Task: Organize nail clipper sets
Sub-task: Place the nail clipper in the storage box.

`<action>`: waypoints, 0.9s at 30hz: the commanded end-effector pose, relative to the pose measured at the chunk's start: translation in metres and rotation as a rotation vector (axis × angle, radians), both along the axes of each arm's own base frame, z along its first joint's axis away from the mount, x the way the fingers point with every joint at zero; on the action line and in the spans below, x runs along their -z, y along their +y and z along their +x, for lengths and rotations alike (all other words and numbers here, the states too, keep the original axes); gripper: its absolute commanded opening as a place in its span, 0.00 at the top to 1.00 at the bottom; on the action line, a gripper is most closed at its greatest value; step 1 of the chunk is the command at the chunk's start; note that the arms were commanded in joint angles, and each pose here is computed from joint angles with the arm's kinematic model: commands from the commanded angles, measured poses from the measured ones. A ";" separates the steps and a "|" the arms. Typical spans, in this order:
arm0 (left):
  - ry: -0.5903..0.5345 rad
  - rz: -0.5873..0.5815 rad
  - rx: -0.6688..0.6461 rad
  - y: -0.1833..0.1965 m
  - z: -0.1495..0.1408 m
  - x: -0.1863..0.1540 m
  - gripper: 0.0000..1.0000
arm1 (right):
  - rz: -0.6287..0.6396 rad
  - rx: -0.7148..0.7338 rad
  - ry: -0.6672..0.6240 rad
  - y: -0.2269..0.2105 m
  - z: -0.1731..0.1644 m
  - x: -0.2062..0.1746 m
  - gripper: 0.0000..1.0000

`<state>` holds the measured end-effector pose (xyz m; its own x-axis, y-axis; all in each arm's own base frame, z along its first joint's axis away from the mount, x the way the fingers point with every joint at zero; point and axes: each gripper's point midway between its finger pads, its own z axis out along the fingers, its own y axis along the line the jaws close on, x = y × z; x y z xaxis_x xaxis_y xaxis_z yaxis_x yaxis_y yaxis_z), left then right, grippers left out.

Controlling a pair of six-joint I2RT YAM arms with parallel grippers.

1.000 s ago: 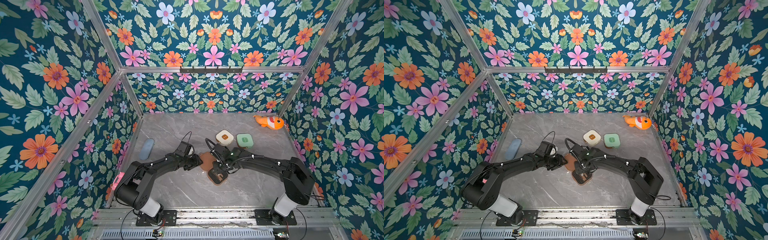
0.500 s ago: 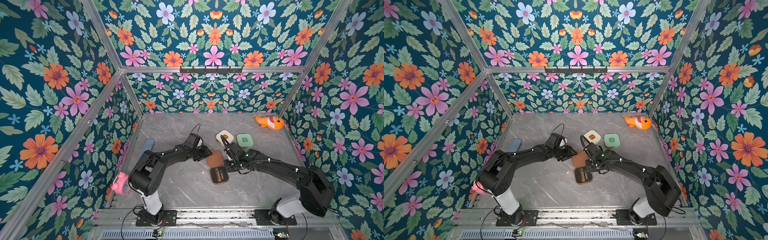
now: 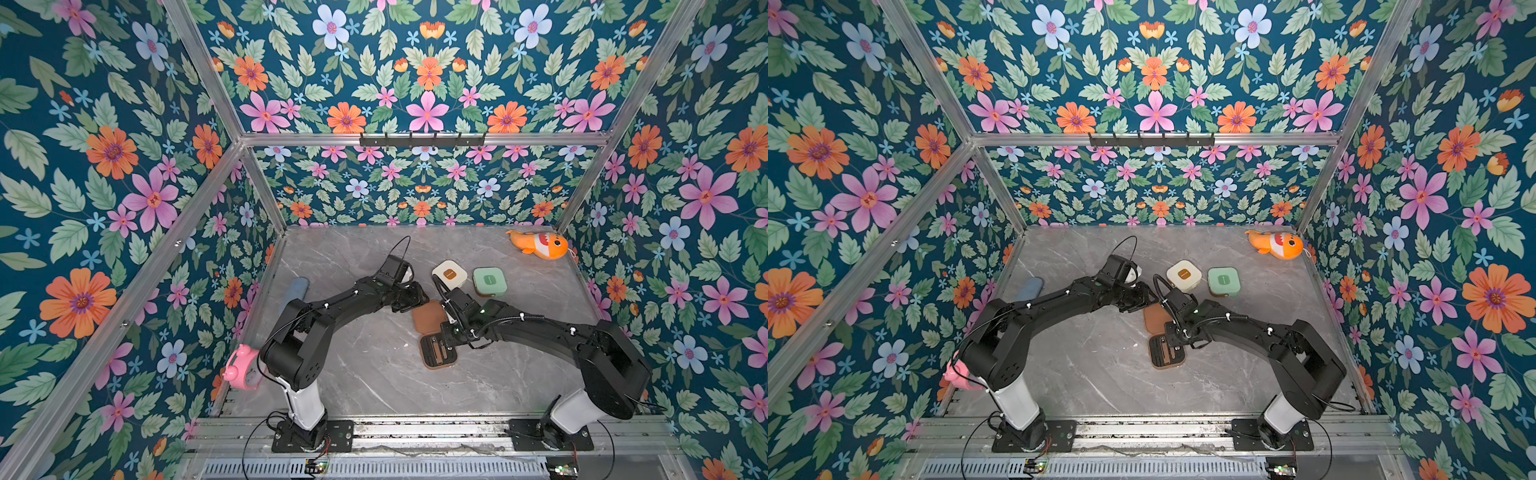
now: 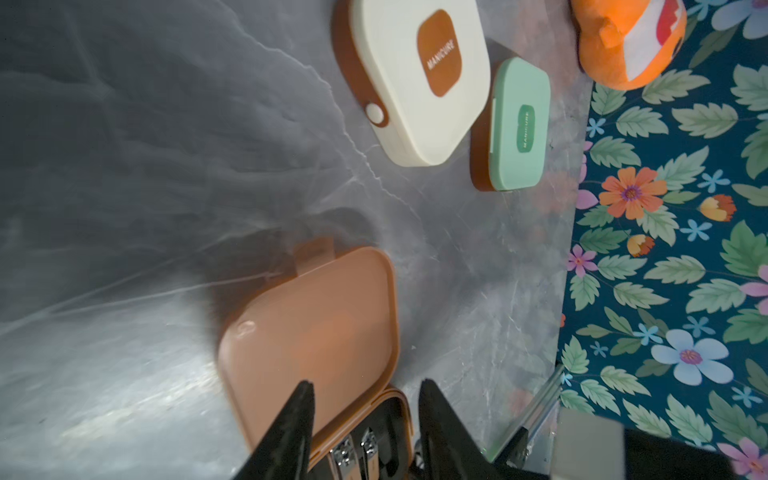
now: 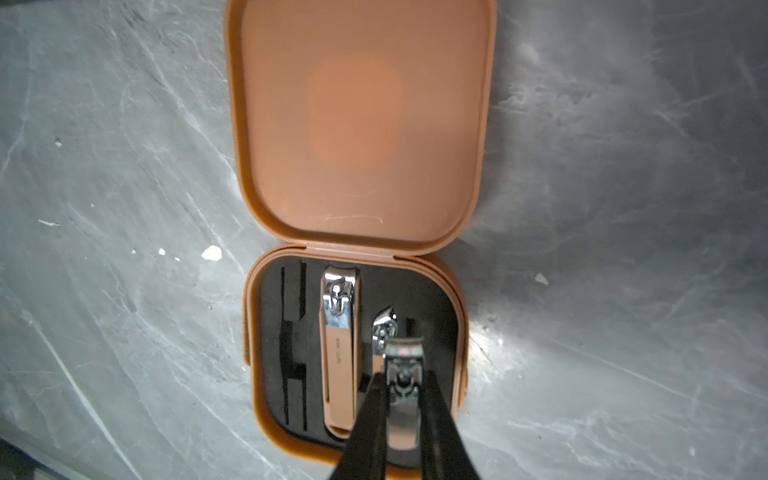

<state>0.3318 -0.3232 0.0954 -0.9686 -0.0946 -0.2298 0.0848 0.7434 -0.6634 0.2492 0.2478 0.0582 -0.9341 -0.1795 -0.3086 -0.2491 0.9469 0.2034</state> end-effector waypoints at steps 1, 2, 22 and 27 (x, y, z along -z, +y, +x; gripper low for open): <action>0.006 -0.033 0.040 -0.013 0.001 0.002 0.57 | -0.006 0.020 -0.030 0.003 0.006 0.001 0.86; 0.009 -0.033 0.041 -0.014 0.002 0.006 0.57 | -0.013 0.020 -0.029 0.004 0.006 0.003 0.86; 0.093 0.038 0.006 0.002 -0.016 0.069 0.61 | -0.084 0.007 -0.022 -0.002 -0.002 0.023 0.86; 0.100 0.050 -0.001 0.005 -0.017 0.074 0.61 | -0.123 -0.009 0.002 -0.004 -0.009 0.037 0.86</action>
